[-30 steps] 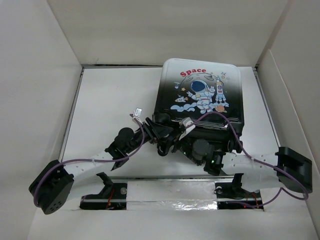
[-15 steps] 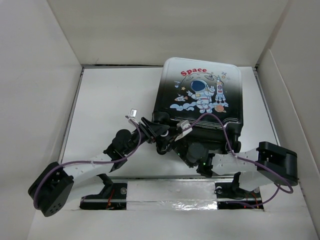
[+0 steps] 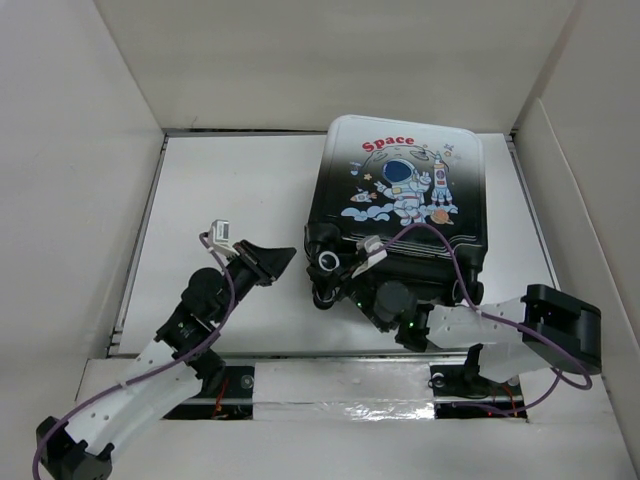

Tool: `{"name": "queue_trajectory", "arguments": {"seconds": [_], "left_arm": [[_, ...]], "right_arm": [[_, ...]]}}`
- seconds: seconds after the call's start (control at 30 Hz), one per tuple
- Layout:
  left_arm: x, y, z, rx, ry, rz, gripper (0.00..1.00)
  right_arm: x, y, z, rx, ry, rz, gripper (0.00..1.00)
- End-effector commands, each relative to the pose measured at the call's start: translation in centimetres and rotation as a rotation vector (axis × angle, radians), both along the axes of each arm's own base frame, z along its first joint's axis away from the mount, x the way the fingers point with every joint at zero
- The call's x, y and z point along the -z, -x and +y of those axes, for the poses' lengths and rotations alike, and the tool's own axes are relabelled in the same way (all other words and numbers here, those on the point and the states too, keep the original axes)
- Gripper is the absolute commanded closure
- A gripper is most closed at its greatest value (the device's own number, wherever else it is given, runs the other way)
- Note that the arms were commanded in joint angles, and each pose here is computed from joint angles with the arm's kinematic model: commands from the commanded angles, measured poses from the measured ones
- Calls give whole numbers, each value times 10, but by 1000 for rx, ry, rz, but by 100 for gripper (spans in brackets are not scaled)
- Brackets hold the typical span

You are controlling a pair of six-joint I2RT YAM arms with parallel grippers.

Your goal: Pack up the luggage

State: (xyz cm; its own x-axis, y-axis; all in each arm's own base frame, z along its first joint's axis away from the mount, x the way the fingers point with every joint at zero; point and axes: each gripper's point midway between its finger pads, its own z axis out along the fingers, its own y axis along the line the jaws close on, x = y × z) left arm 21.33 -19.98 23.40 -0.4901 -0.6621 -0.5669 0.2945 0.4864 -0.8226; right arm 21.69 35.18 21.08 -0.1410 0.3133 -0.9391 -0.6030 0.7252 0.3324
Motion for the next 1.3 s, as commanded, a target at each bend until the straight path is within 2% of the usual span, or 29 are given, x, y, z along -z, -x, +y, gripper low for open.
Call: {"name": "queue_trajectory", "arguments": {"seconds": [0.0,0.03,0.1,0.27,0.3,0.33,0.43,0.53,0.8,1.1,1.27], "left_arm": [[48,-5,7,-29,-139,55,95],[66,-3,6,-19,-157,81,100],[71,2,-11,37,-154,42,100],[92,5,-33,42,-274,-6,100],[86,7,-42,47,-281,-51,96],[87,7,-45,43,-286,-58,85],[86,3,-53,35,-291,-94,63],[92,-5,-58,23,-334,-103,58],[89,-23,-60,-40,-404,-138,59],[71,-24,-74,-5,-358,-214,60],[62,-22,-74,-2,-320,-245,65]], "right_arm": [[-44,-16,-10,71,-115,-24,93],[-44,-15,-8,62,-101,-19,94],[-49,-15,-7,42,-97,-22,95],[-66,-12,-6,-10,-85,-23,96],[-68,-11,-4,-21,-79,-18,97],[-66,-10,-3,-29,-65,-9,97],[-71,-10,-5,-40,-68,-16,97],[-70,-10,-5,-54,-67,-14,97],[-74,-7,-2,-99,-81,-17,98],[-57,-3,11,-153,-70,7,100],[-60,-2,9,-155,-79,3,100]]}}
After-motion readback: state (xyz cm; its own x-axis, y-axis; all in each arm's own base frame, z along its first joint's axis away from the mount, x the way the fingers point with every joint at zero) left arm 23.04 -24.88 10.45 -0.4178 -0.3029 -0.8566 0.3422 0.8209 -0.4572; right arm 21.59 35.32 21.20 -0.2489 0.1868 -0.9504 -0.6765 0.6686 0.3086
